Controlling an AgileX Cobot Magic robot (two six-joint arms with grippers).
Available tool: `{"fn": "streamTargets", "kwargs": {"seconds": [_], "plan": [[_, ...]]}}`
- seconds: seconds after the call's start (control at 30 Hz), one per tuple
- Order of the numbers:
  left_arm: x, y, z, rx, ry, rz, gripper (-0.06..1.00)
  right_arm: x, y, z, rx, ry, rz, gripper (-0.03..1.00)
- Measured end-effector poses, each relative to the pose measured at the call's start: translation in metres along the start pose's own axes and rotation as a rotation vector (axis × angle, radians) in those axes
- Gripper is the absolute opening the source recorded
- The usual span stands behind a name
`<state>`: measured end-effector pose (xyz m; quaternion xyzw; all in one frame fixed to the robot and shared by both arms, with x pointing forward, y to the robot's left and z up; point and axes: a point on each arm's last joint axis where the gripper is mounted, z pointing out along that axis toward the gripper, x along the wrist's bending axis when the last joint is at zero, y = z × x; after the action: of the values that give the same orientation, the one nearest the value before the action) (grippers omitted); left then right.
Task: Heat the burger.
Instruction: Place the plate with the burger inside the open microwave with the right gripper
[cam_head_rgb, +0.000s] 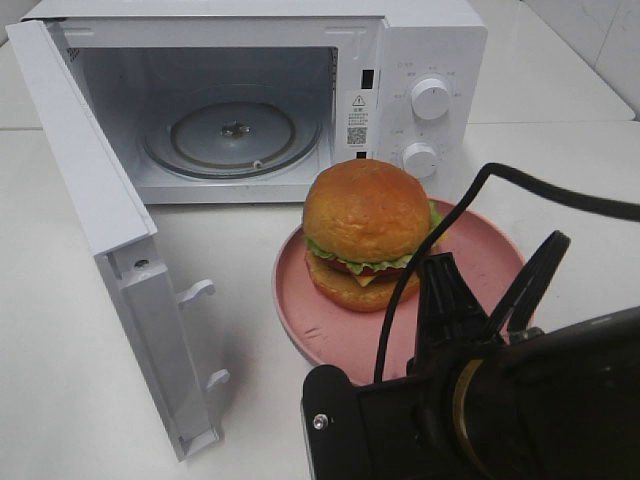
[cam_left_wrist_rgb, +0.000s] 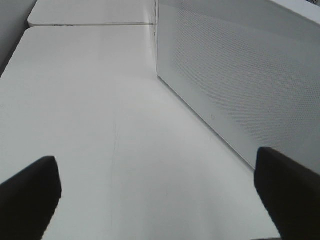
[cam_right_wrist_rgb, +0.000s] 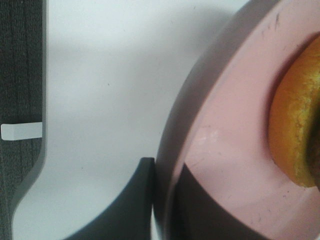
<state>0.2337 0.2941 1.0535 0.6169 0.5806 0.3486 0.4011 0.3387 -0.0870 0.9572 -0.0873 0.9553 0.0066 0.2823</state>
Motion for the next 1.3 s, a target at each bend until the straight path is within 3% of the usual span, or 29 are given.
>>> {"fn": "streamTargets", "kwargs": {"seconds": [0.63,0.93,1.3], "plan": [[0.0,0.0,0.0,0.0,0.0,0.0,0.99,-0.038,-0.019,0.024,-0.078,-0.026,-0.133,0.06],[0.0,0.0,0.0,0.0,0.0,0.0,0.99,-0.056,-0.033,0.023,-0.125,-0.079,-0.223,0.06],[0.0,0.0,0.0,0.0,0.0,0.0,0.99,-0.065,-0.049,0.026,-0.152,-0.051,-0.304,0.06]]}}
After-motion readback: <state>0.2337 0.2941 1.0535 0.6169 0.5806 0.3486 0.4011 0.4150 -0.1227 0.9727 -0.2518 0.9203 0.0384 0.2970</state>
